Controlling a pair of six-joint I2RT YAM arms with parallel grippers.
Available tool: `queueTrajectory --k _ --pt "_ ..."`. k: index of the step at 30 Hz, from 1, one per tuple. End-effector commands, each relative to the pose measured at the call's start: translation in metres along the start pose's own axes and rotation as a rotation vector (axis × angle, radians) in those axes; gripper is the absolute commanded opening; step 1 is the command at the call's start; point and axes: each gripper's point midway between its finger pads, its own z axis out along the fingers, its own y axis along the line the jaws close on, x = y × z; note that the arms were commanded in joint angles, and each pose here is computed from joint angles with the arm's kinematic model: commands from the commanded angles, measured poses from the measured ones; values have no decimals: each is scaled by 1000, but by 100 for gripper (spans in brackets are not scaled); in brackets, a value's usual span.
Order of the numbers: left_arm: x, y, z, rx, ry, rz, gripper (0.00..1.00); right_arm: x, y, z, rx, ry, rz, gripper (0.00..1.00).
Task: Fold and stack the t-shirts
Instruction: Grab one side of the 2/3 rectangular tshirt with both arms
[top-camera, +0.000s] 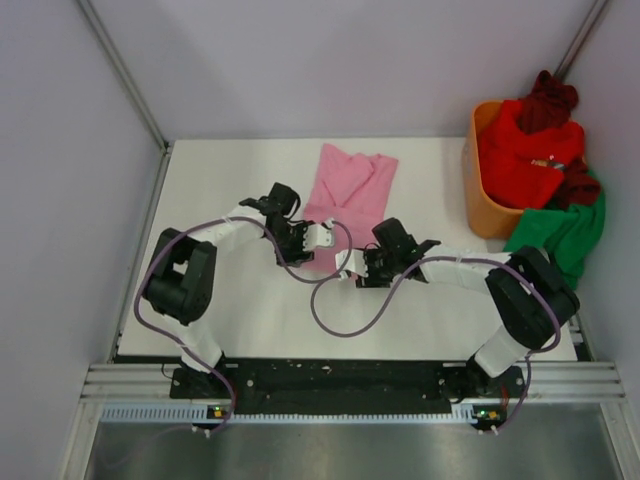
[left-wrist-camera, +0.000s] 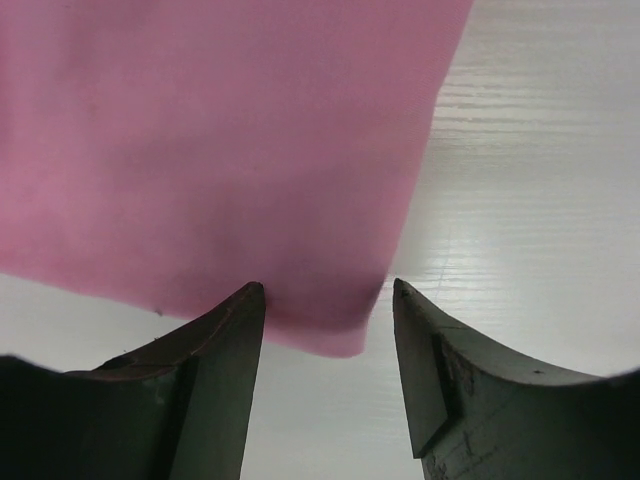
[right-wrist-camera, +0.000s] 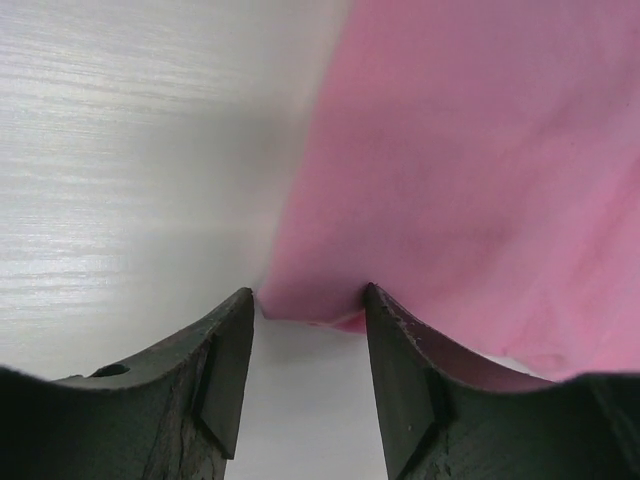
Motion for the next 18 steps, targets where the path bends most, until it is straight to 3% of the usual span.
queueTrajectory --k 1,5,7,8,10,12,18 --pt "17 -21 12 70 71 58 58 -9 4 7 -23 5 -49 47" --pt "25 -38 12 137 92 56 58 -9 8 11 -36 18 -56 39" --pt "28 -38 14 127 104 56 55 -7 9 10 -35 24 -55 17" --pt "31 -35 15 111 115 44 49 -6 10 10 -36 30 -53 9" --pt "32 -32 16 93 127 19 21 -5 10 5 -34 40 -53 1" --pt "31 -32 11 82 132 -5 0 -8 11 -1 -36 38 -51 0" --pt "18 -65 -31 67 107 -40 0 -36 39 -43 -87 10 -56 0"
